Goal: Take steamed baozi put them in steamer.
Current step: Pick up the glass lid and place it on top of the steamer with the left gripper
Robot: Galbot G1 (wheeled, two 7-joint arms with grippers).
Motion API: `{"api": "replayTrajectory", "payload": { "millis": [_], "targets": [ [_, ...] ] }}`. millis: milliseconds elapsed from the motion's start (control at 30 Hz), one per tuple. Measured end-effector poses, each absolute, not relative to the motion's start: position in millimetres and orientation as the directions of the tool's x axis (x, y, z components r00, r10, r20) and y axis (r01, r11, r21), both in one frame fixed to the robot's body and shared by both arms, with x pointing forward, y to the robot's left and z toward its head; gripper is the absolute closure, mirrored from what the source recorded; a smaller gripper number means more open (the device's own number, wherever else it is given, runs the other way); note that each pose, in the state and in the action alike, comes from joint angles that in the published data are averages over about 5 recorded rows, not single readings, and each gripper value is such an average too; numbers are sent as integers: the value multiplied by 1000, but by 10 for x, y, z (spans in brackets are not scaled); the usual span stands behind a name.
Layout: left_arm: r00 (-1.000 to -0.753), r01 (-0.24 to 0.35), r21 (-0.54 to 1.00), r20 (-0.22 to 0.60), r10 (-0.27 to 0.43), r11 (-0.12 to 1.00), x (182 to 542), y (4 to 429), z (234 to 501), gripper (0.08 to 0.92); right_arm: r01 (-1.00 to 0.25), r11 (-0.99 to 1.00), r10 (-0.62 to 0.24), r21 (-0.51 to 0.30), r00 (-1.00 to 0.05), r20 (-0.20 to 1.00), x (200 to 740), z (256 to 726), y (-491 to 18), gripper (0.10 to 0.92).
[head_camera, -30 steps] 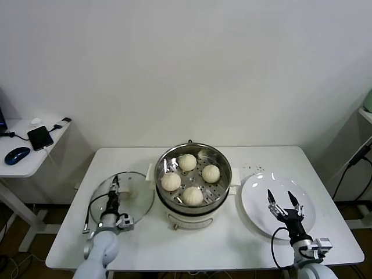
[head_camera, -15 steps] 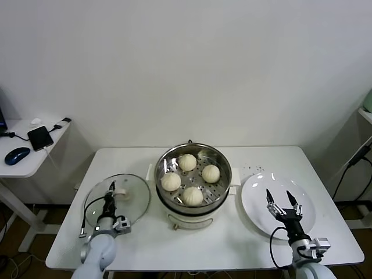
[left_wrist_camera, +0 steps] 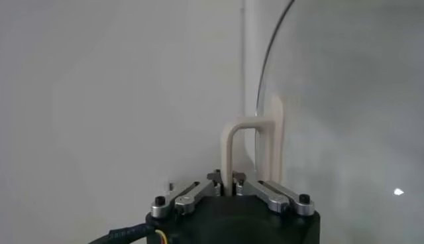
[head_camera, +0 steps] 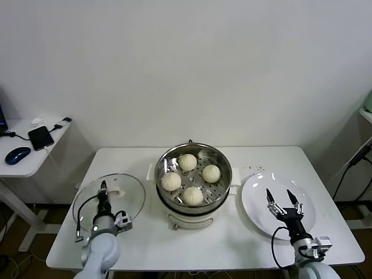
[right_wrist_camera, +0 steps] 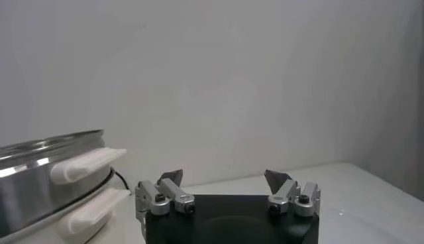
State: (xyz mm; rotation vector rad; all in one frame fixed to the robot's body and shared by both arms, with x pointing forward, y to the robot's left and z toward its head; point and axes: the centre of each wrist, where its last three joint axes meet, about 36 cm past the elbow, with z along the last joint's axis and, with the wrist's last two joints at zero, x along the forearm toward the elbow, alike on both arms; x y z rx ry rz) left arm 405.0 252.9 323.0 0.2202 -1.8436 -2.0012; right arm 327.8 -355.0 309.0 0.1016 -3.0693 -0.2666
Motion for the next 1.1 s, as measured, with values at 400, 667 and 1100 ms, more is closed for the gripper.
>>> {"api": "replayTrajectory", "payload": {
  "millis": [400, 667, 1100],
  "targets": [
    [-853, 105, 994, 92, -514, 5, 4113, 2313, 3970, 840, -69, 984, -76, 167, -996, 38, 3305, 3148, -3575, 200],
    [-834, 71, 997, 75, -547, 28, 4144, 2267, 4285, 840, -67, 984, -74, 165, -996, 41, 3334, 3127, -3583, 200],
    [-866, 32, 990, 96, -490, 138, 4405, 1601, 4643, 840, -42, 986, -51, 161, -997, 54, 3311, 3056, -3590, 199]
  ]
}}
